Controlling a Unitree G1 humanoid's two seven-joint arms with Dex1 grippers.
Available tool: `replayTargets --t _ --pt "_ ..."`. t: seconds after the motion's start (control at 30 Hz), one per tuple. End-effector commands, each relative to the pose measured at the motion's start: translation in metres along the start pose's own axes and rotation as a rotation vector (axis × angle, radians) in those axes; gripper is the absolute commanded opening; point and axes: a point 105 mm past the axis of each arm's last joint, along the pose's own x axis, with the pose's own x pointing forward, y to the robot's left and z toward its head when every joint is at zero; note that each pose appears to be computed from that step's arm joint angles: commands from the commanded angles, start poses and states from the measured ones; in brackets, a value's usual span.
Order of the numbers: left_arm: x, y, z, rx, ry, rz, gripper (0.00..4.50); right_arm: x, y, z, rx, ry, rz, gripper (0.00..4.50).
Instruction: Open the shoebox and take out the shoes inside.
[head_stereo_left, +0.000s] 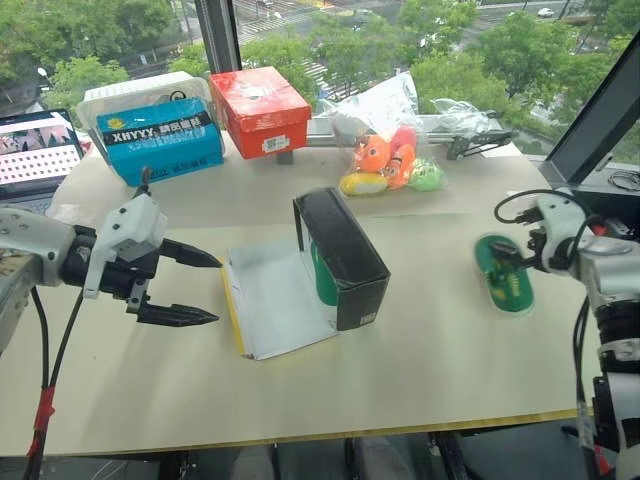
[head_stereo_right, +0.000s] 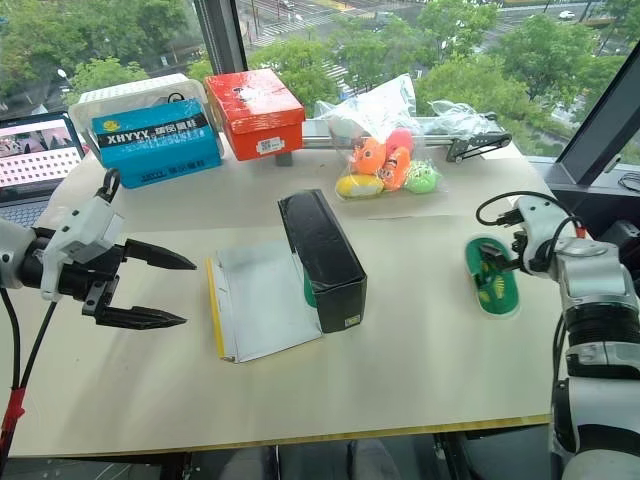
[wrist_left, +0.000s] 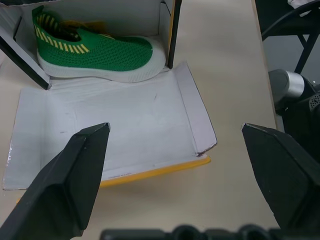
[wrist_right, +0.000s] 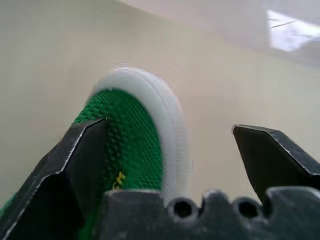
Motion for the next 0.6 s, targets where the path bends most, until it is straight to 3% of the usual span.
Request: replayTargets --t 0.03,0.1,0.2,0.37,0.43,0.53,0.6 --pt "-0.004 0.001 0.009 0.036 -0.004 0.007 4.5 -0.024 -0.035 0.046 -0.132 -0.114 -0.137 4.48" --pt "-0.003 0.001 0.009 0.037 -0.005 -0.002 4.5 -0.034 -0.031 0.073 -0.131 -0.201 -0.102 4.48" --pt "-0.001 0.001 0.01 0.038 -0.014 -0.014 4.5 -0.053 0.014 0.113 -0.17 -0.344 0.152 4.48" --pt "-0.003 0.012 0.017 0.044 -0.067 0.012 4.5 -0.105 0.109 0.137 -0.378 -0.475 0.609 4.48" --pt "-0.004 0.015 0.02 0.046 -0.09 0.023 4.5 -0.12 0.13 0.14 -0.398 -0.498 0.719 4.48" --pt "-0.007 0.021 0.029 0.055 -0.141 0.055 4.5 -0.132 0.159 0.146 -0.404 -0.529 0.84 3.78" --pt "-0.008 0.023 0.033 0.057 -0.164 0.074 4.5 -0.132 0.173 0.145 -0.43 -0.526 0.882 2.96"
